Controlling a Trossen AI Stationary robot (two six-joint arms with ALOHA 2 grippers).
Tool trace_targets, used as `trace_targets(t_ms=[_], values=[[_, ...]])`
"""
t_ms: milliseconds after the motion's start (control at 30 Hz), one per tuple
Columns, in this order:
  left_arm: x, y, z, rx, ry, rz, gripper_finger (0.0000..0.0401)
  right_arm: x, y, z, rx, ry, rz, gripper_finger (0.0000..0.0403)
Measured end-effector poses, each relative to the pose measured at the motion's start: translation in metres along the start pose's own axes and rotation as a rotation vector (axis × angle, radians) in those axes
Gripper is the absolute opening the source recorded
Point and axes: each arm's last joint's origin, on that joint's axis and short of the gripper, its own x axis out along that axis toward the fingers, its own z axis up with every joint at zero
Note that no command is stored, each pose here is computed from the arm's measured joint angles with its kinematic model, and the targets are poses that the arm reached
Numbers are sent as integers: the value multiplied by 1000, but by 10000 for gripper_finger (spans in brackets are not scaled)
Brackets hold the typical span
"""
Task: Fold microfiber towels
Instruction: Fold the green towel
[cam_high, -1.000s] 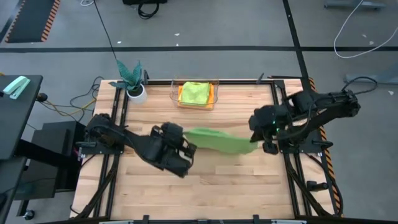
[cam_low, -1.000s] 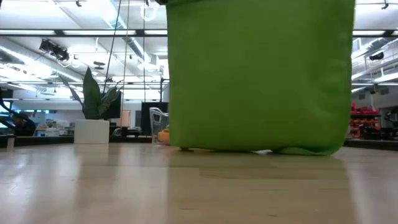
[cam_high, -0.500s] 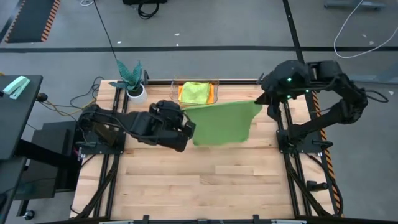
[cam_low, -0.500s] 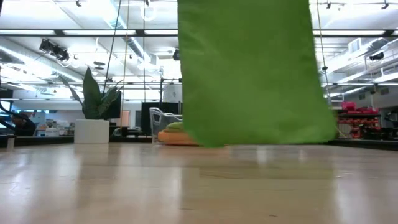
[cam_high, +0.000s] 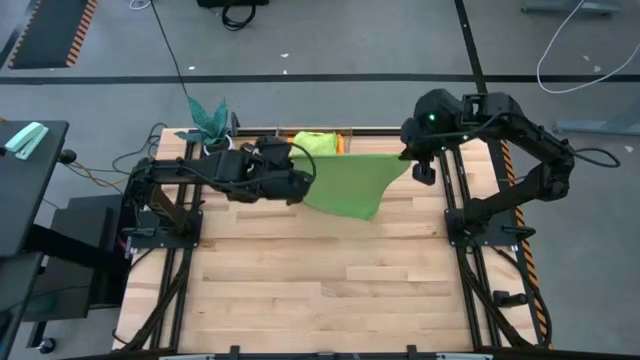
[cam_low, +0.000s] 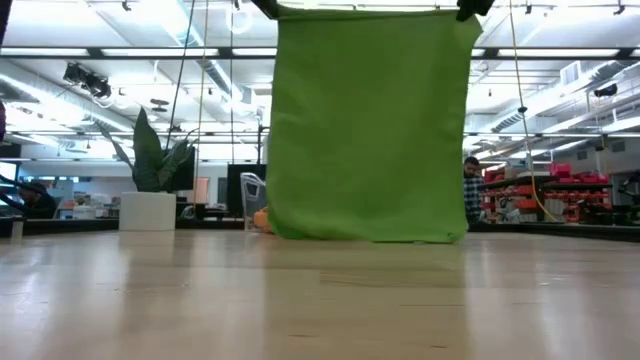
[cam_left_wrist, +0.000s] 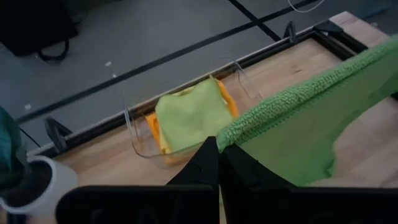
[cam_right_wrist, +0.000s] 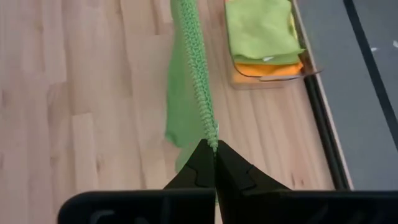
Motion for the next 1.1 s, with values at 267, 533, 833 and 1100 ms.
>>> trace_targets(t_ms=[267, 533, 833, 1100], values=[[19, 4, 19, 28, -11, -11, 4, -1, -21, -2, 30, -8, -46, 0], [11, 6, 18, 20, 18, -63, 4, -4, -12, -6, 56, -3, 68, 0], [-21, -14, -31, -29, 135, -134, 4, 0, 36, -4, -1, 30, 240, 0], [-34, -31, -94, -118, 187, -125, 4, 53, 89, -29, -5, 66, 442, 0]])
